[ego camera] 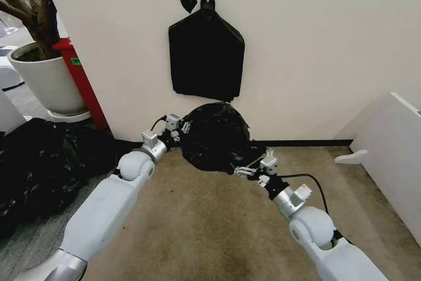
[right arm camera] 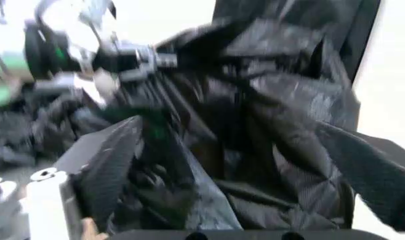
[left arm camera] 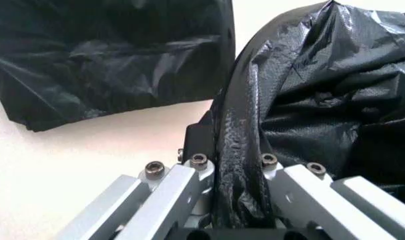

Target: Place the garbage bag over the trash bin.

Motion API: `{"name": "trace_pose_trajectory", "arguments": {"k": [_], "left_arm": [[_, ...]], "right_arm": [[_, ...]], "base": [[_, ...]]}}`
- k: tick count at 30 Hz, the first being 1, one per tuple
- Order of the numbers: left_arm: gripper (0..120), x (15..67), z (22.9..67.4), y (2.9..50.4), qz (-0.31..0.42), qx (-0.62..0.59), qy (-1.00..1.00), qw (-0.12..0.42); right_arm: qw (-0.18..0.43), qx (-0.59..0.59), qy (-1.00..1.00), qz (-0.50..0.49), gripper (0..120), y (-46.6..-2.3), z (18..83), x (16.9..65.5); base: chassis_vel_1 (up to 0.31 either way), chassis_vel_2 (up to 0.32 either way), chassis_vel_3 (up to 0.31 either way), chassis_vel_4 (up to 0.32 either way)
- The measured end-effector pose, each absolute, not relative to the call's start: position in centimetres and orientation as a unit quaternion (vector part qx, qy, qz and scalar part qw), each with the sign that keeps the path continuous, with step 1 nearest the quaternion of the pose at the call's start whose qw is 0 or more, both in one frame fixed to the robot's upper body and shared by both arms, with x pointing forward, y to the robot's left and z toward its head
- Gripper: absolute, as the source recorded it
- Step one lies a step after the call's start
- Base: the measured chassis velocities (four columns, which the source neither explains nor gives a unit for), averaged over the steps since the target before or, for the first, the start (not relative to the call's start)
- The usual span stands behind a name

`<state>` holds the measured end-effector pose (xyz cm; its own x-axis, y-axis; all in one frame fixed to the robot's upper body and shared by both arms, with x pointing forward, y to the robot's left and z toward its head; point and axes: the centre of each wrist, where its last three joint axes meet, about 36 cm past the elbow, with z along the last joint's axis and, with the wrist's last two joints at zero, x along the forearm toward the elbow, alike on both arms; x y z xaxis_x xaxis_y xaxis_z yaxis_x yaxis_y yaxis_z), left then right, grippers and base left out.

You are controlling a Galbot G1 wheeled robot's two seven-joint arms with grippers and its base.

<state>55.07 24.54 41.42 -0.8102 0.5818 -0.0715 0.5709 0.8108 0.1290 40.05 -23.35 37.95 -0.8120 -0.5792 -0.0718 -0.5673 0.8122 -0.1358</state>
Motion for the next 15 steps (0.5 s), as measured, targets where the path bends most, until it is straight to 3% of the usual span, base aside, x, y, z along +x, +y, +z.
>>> {"name": "trace_pose_trajectory", "arguments": {"k": [7, 15], "left_arm": [[4, 54.8, 41.3, 24.4, 0.057, 0.306, 0.949, 0.056], [4, 54.9, 41.4, 24.3, 0.056, 0.304, 0.949, 0.058]], "right_arm": [[-0.003, -0.298, 0.952, -0.069, 65, -23.0, 38.2, 40.9], [-0.021, -0.305, 0.948, -0.084, 36, -22.7, 37.6, 41.2]], "base": [[0.000, 0.000, 0.000, 0.000], [0.000, 0.000, 0.000, 0.000]]}}
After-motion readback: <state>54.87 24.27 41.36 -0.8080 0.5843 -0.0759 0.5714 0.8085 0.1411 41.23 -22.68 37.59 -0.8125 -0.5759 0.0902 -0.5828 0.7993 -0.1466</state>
